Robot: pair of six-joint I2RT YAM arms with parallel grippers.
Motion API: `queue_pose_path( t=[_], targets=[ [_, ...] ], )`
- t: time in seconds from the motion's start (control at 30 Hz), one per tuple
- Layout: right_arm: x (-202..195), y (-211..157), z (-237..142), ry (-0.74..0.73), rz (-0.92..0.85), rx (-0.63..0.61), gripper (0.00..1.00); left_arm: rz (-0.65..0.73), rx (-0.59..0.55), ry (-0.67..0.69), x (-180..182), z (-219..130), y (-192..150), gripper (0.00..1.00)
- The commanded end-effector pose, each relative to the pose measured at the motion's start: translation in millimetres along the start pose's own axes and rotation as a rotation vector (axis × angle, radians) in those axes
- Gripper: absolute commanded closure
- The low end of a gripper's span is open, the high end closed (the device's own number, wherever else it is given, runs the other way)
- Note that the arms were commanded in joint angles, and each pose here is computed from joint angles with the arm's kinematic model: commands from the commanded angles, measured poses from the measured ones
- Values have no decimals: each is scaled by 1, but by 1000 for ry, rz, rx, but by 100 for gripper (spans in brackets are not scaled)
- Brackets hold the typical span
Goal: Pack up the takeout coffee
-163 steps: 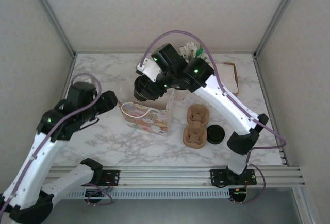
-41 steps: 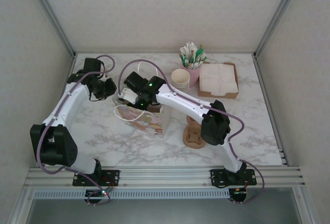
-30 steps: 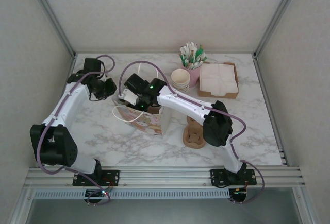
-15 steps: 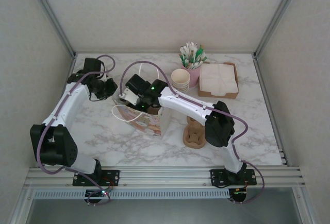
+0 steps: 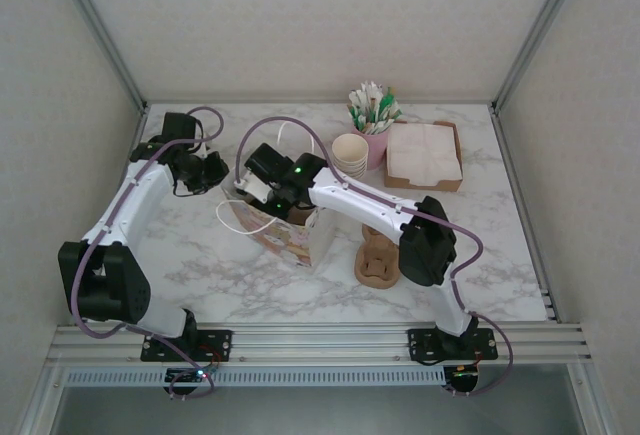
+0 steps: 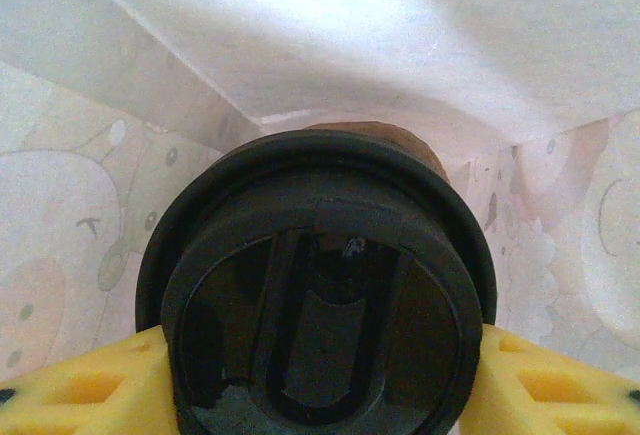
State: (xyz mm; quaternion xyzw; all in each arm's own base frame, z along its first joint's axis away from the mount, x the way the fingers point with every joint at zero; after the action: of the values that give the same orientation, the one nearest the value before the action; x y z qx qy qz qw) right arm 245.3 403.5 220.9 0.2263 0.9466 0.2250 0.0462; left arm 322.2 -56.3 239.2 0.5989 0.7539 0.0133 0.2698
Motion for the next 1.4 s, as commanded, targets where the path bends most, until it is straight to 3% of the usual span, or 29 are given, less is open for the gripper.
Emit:
queue_pose_path(
  t=[0.0,0.53,0.93,1.37],
  targets=[
    [-7,-15,-14,-38,45,86,42,5,4,-20,-1,-4,-3,83],
    [-12,-9,-34,-105,97,68,42,7,4,-20,-1,-5,-4,83],
    [-12,2,-58,-113,123,-11,42,8,4,-17,-1,-4,-4,82],
    [-17,-8,-57,-174,138,55,42,9,6,-12,-1,-4,-4,82]
  ],
)
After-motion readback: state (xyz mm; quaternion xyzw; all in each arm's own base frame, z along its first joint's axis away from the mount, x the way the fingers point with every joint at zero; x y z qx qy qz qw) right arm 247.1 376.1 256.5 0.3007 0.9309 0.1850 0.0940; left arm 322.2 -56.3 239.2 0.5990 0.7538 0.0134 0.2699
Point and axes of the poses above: each hand's point on the last joint's axis, 136 mm out from that joint toward the fingers, its own z axis out along the fingers, its own x axis along the line the jaws close on, y = z × x, the point moved 8 cm from there along -z, back along the fingers, and after that the axes turned 5 degrees about z, right-handed, at the moved point
